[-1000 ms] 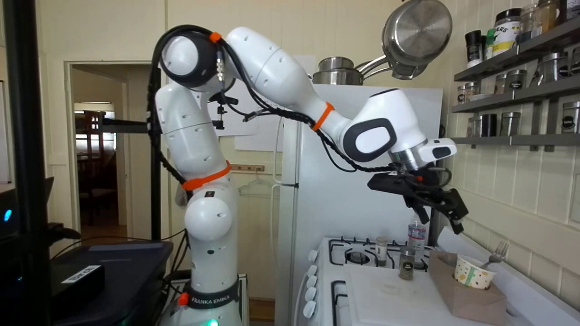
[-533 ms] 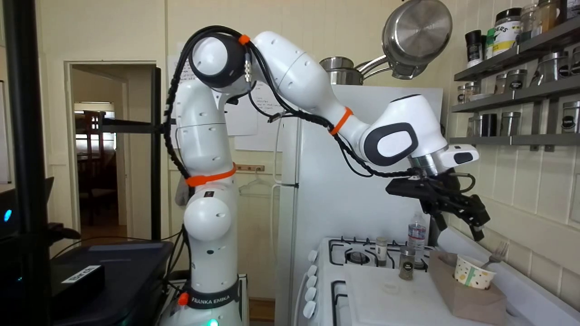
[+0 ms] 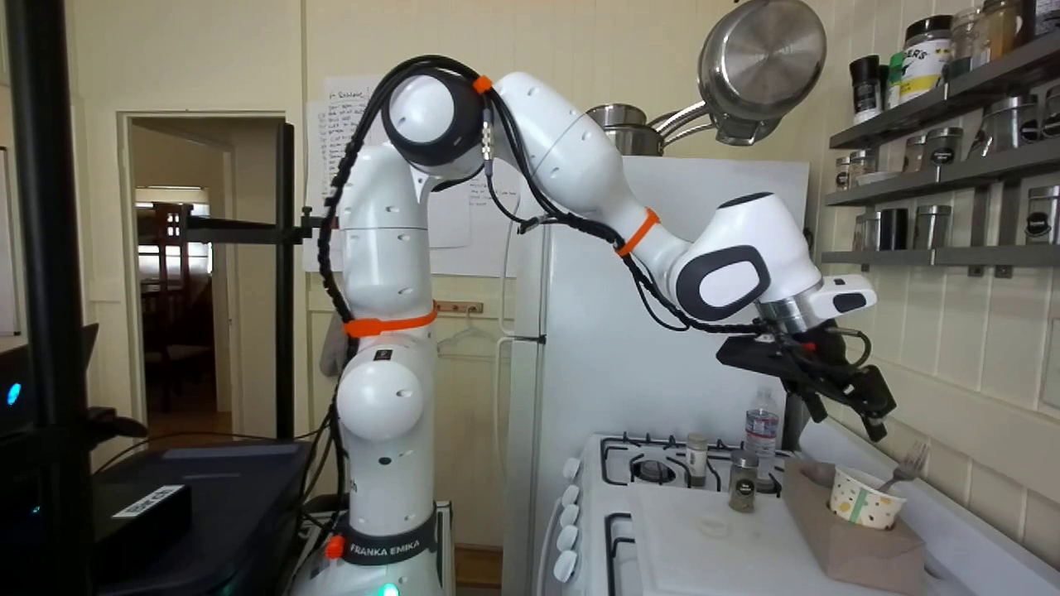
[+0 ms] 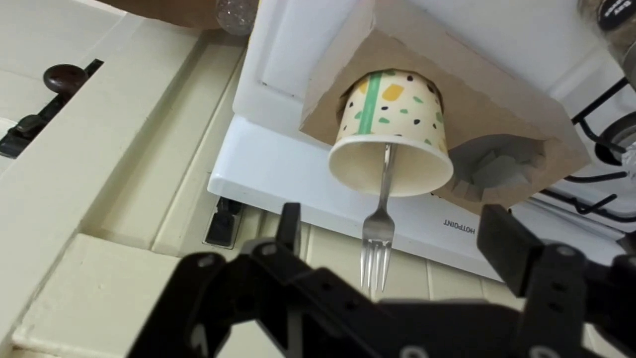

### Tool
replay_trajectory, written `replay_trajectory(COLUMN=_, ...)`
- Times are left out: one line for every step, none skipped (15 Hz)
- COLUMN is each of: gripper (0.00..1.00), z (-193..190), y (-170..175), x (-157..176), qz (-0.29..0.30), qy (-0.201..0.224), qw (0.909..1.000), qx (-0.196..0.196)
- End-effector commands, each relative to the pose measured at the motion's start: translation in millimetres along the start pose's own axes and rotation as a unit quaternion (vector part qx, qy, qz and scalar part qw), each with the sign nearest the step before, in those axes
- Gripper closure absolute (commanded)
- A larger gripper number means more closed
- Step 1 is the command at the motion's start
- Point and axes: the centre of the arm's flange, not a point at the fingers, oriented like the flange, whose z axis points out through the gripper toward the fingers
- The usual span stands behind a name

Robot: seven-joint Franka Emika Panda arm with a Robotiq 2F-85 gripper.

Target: Remove the fork from the paper cup and put it on the stove on the left

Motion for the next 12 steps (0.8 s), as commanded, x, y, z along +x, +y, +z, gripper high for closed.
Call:
replay_trajectory(gripper=0.1, z=39, y=2, x=14, qz=0.027, qy=-0.016, qw=0.9994, qx=0.015)
replay_trajectory(gripper=0.12, z=48, y=5, x=13, qz=0.042, qy=-0.023, qw=0.9986, qx=0.021)
replay_trajectory(gripper=0.14, z=55, y=7, x=13, qz=0.055, qy=-0.024, qw=0.998, qx=0.022)
replay_trajectory(gripper=0.16, z=61, y=10, x=15, qz=0.065, qy=-0.024, qw=0.9972, qx=0.028)
replay_trajectory(gripper=0.15, z=67, y=12, x=17, qz=0.075, qy=-0.023, qw=0.9964, qx=0.033)
replay_trajectory(gripper=0.19, z=72, y=15, x=22, qz=0.084, qy=-0.021, qw=0.9955, qx=0.038)
replay_trajectory(gripper=0.22, z=76, y=16, x=26, qz=0.091, qy=-0.018, qw=0.995, qx=0.038)
replay_trajectory(gripper=0.25, z=78, y=17, x=32, qz=0.098, qy=-0.014, qw=0.9943, qx=0.041)
replay_trajectory(gripper=0.29, z=80, y=18, x=37, qz=0.102, qy=-0.013, qw=0.9937, qx=0.043)
replay_trajectory(gripper=0.4, z=84, y=17, x=41, qz=0.105, qy=-0.014, qw=0.9934, qx=0.045)
replay_trajectory(gripper=0.37, z=86, y=16, x=43, qz=0.108, qy=-0.014, qw=0.9931, qx=0.045)
replay_trajectory(gripper=0.41, z=90, y=15, x=45, qz=0.108, qy=-0.02, qw=0.993, qx=0.046)
